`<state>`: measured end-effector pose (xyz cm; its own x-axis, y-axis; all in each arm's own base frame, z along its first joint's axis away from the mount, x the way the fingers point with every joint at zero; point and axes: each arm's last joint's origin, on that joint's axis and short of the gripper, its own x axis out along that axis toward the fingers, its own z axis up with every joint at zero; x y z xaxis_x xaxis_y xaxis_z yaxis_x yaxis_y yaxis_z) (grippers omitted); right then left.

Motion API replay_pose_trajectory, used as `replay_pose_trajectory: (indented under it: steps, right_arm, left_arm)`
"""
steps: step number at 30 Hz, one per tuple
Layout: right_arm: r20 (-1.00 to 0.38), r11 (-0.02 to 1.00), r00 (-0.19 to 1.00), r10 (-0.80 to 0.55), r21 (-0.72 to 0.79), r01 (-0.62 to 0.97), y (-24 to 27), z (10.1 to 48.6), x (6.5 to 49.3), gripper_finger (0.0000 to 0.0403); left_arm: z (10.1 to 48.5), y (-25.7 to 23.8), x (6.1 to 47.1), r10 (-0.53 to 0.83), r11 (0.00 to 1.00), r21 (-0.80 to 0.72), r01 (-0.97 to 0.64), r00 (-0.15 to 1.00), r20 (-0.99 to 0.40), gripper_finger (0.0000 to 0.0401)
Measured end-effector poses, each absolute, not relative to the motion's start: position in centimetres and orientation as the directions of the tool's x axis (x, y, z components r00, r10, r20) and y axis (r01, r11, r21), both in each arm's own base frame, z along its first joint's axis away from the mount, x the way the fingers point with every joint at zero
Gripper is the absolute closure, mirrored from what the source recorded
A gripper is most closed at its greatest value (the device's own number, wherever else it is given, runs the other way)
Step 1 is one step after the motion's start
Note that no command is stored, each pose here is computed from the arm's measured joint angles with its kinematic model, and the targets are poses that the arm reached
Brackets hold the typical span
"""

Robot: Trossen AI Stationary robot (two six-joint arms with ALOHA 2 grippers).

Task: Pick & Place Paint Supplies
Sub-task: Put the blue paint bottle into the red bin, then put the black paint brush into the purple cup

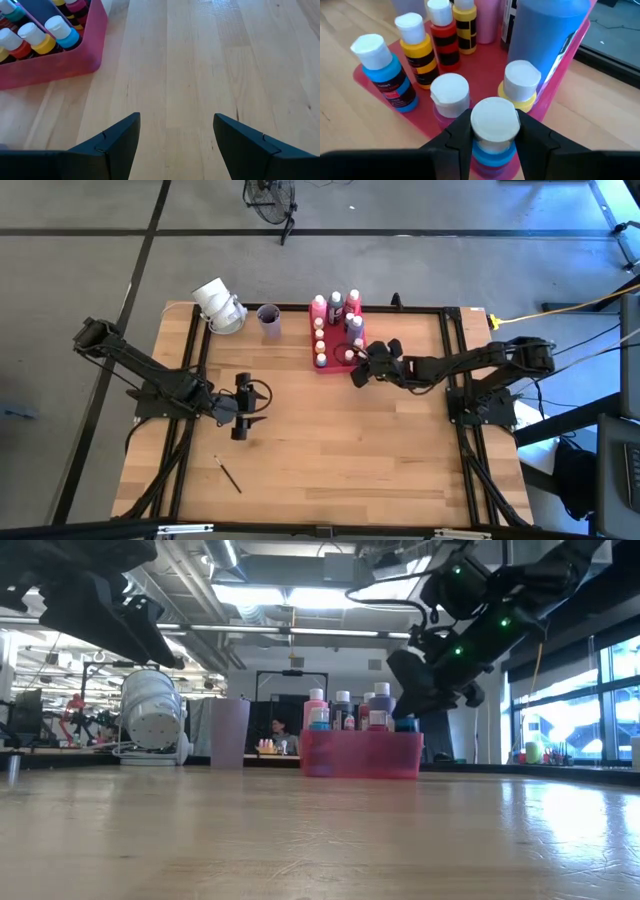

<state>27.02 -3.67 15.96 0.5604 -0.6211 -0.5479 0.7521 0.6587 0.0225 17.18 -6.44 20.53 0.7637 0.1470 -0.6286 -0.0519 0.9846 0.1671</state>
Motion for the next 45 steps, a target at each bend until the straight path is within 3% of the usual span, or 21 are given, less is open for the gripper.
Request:
replay_pose_trajectory:
  steps: [18, 28, 45]
  right_arm:
    - [-0.574, 0.676, 0.579, -0.579, 0.059, 0.734, -4.05, 15.78, 27.08, 0.0284]
    - [-0.57, 0.685, 0.598, -0.564, 0.082, 0.724, -3.99, 15.87, 27.2, 0.0181]
    - [-0.528, 0.657, 0.585, -0.616, 0.066, 0.751, -4.14, 16.15, 27.3, 0.0146]
  left_arm:
    - [20.6, -6.48, 17.25, 0.142, 0.986, 0.154, -0.058, 0.77, -0.622, 0.0153]
    - [20.59, -6.48, 17.25, 0.142, 0.986, 0.154, -0.057, 0.769, -0.623, 0.0152]
    - [20.6, -6.48, 17.24, 0.141, 0.987, 0.153, -0.057, 0.769, -0.623, 0.0152]
